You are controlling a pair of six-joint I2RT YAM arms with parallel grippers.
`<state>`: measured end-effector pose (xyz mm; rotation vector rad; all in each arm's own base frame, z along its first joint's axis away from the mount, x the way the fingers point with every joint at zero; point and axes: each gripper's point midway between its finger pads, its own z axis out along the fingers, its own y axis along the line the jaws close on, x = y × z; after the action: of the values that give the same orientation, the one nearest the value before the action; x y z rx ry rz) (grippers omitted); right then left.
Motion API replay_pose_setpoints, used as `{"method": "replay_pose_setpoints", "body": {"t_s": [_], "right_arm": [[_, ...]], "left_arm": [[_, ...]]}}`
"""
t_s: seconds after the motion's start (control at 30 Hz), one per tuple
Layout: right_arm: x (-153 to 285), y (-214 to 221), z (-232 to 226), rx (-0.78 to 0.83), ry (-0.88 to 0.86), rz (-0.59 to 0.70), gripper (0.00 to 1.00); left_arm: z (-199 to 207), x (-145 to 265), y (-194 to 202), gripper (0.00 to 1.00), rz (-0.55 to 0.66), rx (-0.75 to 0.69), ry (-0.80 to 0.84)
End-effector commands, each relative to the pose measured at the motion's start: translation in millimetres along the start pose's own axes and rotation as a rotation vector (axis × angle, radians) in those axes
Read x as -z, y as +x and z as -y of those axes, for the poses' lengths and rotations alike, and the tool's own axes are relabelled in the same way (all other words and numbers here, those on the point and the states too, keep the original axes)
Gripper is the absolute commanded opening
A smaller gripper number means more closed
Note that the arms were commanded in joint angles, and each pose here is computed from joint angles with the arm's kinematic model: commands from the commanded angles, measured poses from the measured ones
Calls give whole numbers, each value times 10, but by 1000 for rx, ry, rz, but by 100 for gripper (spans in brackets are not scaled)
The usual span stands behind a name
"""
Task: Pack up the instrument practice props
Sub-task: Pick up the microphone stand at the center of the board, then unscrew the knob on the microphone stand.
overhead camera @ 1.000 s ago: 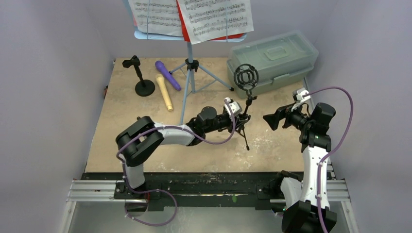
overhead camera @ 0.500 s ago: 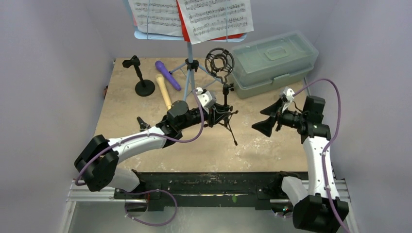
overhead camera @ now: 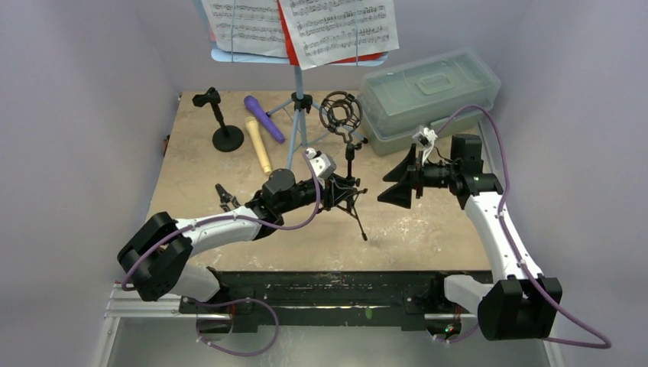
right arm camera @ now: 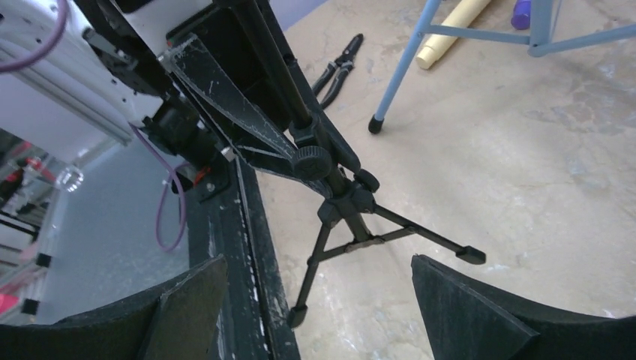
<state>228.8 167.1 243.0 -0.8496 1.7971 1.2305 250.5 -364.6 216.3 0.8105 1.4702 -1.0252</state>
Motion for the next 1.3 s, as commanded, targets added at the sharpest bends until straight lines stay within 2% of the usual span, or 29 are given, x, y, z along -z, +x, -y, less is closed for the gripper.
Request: {"method": "replay_pose_setpoints", "body": {"t_s": [0.0,0.2,0.4,1.27], "right_arm": [[-59,-120,-123,-78,-79,41,95],[-187,-319,-139,-212,-94,87,93],[-326,-380,-76,-311,-111,96,90],[-541,-218,-76,-362,-136,78,68]], "left_arm": [[-52,17,-504,0,206,24,-51],[-140,23,-530,0,220,80,-129],[-25,-9,-483,0,206,71,-108],[155,-89,-418,0,192,87,-18]]}}
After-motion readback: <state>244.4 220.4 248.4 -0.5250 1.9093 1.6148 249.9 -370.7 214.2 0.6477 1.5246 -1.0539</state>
